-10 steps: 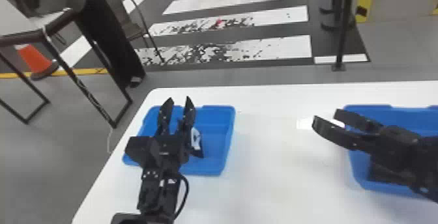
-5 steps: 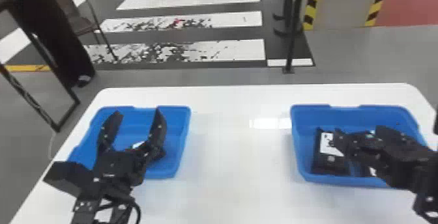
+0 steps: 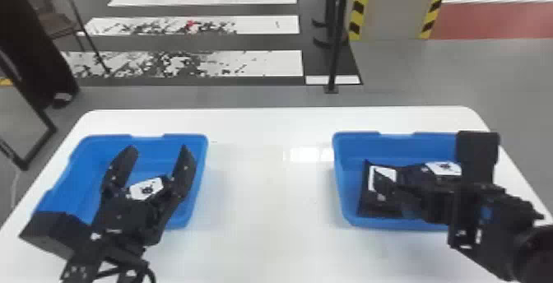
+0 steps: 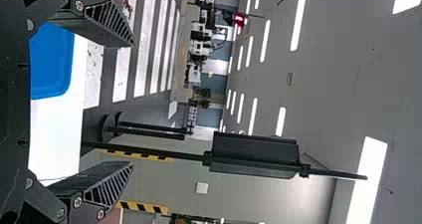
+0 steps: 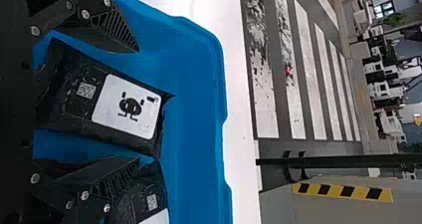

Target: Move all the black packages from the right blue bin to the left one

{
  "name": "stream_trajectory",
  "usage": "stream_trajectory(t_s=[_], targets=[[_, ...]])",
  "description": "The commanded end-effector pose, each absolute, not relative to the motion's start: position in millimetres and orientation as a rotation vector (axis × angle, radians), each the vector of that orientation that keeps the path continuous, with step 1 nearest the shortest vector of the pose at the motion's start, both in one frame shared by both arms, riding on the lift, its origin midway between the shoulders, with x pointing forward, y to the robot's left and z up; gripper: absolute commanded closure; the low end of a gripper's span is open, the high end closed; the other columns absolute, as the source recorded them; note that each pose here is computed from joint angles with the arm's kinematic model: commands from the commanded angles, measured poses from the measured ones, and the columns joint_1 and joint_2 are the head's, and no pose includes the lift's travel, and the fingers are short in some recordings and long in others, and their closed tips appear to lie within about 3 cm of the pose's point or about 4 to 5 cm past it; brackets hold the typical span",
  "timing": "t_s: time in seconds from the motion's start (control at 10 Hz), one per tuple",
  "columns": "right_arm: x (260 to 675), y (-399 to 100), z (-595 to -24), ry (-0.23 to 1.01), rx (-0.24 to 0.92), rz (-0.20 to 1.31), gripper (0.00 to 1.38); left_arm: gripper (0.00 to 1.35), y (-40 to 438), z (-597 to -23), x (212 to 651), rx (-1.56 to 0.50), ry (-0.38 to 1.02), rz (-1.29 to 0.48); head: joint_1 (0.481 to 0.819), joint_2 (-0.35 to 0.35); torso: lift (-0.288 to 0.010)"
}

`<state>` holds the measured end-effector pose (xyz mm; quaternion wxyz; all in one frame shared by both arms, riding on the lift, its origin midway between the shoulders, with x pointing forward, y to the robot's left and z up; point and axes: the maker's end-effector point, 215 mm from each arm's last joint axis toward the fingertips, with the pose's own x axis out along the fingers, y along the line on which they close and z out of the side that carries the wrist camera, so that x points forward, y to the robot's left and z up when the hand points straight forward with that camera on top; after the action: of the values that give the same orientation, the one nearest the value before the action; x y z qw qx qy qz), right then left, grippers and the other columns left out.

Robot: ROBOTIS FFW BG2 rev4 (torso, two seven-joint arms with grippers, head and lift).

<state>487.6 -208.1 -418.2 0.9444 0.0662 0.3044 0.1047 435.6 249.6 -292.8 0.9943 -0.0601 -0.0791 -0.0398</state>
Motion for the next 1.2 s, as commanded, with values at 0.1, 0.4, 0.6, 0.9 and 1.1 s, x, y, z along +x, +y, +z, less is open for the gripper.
stream_trajectory(t_s=[0.1,0.4,0.6,0.9,1.1], targets=[[484.4,-190.6,-425.6,0.67,0.104,0.211,0.29,0.21,248.0,-294.1,435.8,-0.122,-0.155,-0.086,0.695,0.054,-0.154],[487.8,-192.0,-437.3,0.708,0.099,0.19,0.29,0.21,246.8,-294.2,435.7,-0.125,-0.155,-0.089,0.695,0.065,-0.154],[490.1,-191.4,-446.4,0.734,0.113,0.191,0.29,0.21,244.8,-296.4,435.9,-0.127,-0.147,-0.094,0.695,0.066,-0.154],[482.8,-192.8,-461.9,0.788,0.111,0.179,0.36,0.21,246.6,-297.2,435.2,-0.124,-0.146,-0.092,0.695,0.063,-0.154],[479.2,-184.7,-471.3,0.82,0.138,0.203,0.6,0.21,246.3,-298.2,434.5,-0.124,-0.143,-0.094,0.695,0.066,-0.154]])
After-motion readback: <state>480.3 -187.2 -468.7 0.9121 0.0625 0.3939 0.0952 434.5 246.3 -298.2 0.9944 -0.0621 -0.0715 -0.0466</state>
